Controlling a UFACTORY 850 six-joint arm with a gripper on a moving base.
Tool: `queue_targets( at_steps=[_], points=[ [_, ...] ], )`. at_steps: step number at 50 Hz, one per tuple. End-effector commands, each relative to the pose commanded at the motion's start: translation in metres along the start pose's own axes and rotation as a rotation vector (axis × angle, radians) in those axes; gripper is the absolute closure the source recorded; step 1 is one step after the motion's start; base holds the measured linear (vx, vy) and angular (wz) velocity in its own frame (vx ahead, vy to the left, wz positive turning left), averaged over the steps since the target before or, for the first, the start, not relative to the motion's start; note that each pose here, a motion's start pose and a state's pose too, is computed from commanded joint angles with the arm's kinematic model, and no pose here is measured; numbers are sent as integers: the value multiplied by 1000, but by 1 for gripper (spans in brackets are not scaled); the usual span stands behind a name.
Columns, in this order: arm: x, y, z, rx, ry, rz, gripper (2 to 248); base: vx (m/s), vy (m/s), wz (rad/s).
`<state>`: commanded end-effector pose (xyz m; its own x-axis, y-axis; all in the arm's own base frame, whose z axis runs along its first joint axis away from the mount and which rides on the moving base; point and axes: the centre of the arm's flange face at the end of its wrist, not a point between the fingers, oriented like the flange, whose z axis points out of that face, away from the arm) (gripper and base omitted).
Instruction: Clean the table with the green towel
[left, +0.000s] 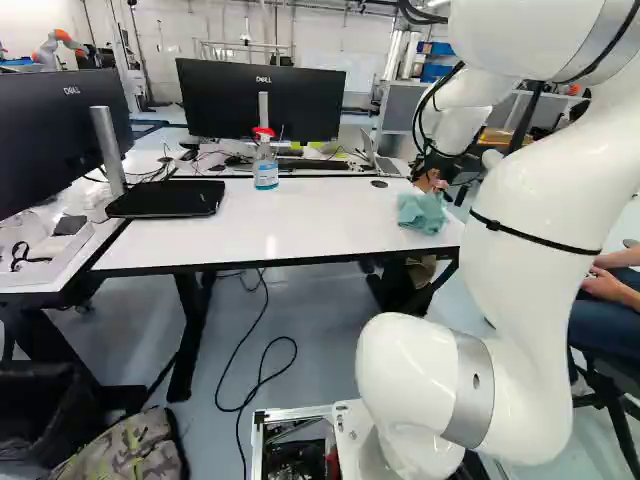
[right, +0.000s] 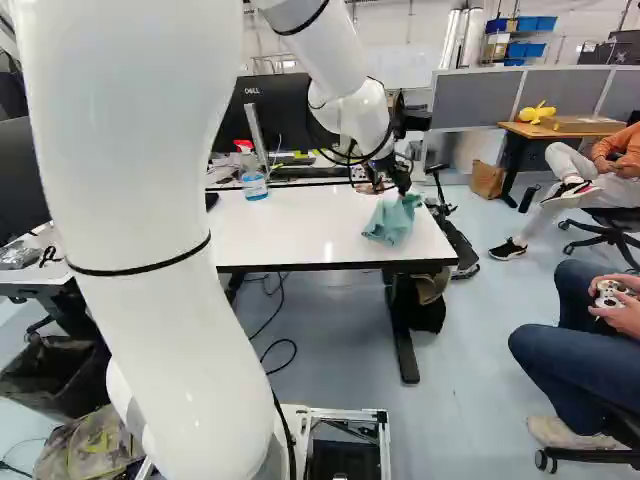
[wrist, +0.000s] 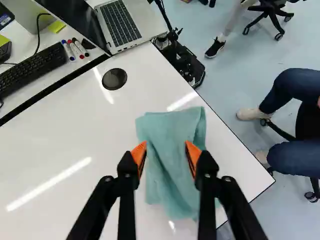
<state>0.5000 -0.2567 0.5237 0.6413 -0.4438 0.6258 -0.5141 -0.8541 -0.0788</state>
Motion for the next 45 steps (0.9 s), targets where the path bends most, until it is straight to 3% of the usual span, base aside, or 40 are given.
queue_targets(
  at_steps=[4,5,9,10,15,16,45],
  points=[
    [0,0,0,0,0,0,118,0,0,0],
    [0,0,0,0,0,0,81,0,0,0],
    [0,0,0,0,0,0,81,0,0,0],
    [0,0,0,0,0,0,44,0,0,0],
    [0,0,0,0,0,0,44,0,0,0],
    [0,0,0,0,0,0,7,0,0,0],
    [-10,-8,-1,8,18,-16,3,0,0,0]
  ],
)
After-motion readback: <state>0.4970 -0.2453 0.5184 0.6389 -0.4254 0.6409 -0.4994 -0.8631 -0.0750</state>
